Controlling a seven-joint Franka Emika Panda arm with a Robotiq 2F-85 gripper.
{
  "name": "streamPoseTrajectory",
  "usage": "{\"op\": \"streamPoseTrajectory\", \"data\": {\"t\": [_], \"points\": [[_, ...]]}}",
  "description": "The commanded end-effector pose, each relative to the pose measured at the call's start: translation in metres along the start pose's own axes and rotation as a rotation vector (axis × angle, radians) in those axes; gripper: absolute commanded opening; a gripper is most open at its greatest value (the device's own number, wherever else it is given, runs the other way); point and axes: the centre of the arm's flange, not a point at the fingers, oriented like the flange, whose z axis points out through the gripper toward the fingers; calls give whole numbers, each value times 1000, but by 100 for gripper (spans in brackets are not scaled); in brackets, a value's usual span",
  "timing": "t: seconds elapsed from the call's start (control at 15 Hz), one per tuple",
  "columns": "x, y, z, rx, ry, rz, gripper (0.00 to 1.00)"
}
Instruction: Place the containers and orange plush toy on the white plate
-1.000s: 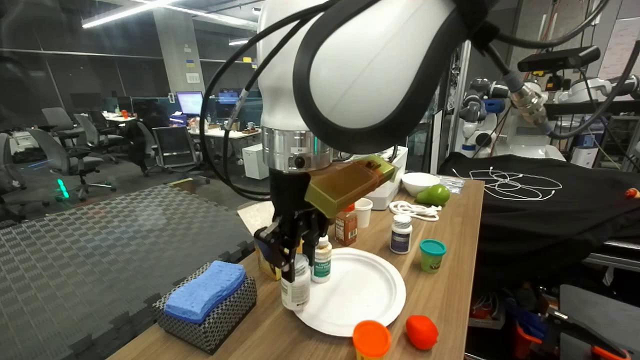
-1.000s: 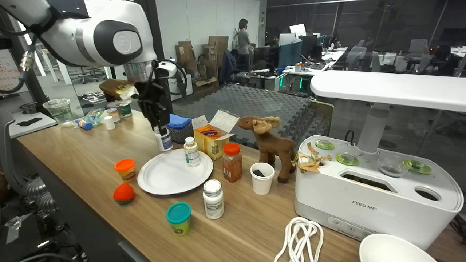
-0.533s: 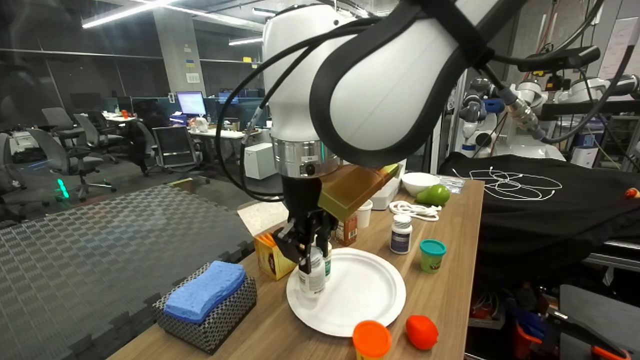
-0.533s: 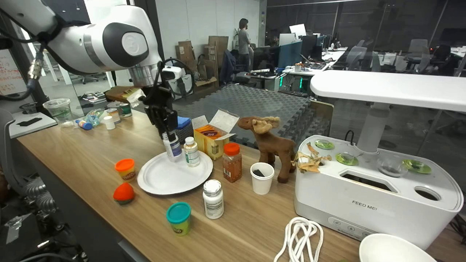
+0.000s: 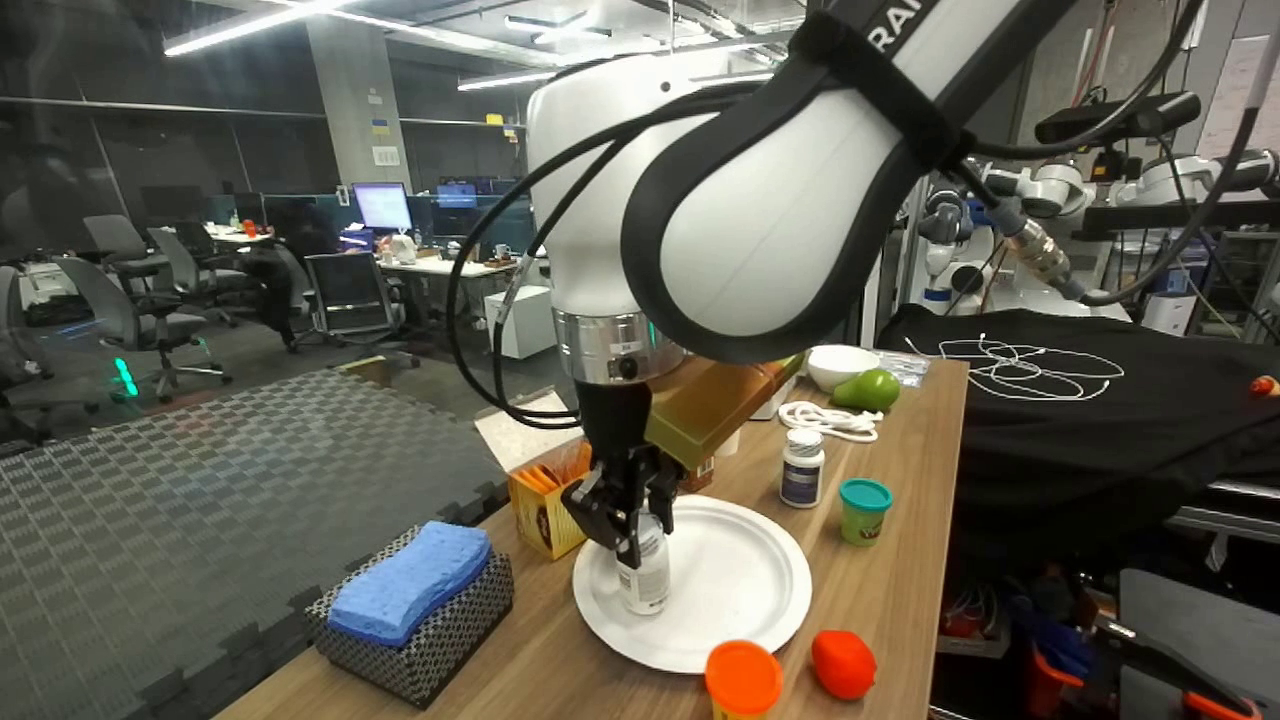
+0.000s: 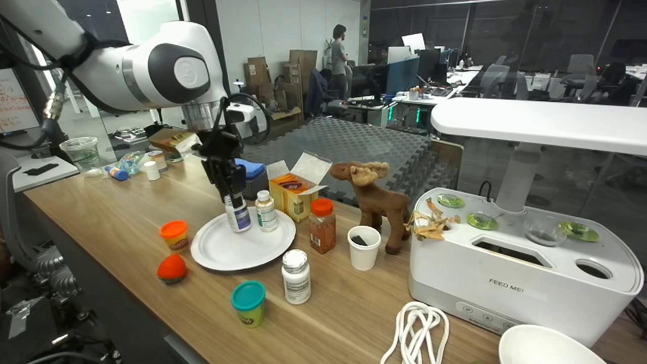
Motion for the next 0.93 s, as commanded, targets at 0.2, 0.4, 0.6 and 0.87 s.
{"op": "streamPoseTrajectory", "data": {"t": [0.2, 0.4, 0.6, 0.87], "points": [[11, 5, 3, 7, 10, 70, 70], [13, 9, -7, 14, 20, 87, 84], [13, 14, -26, 33, 31, 109, 100], [1, 20, -49, 60, 11, 164, 100]]}}
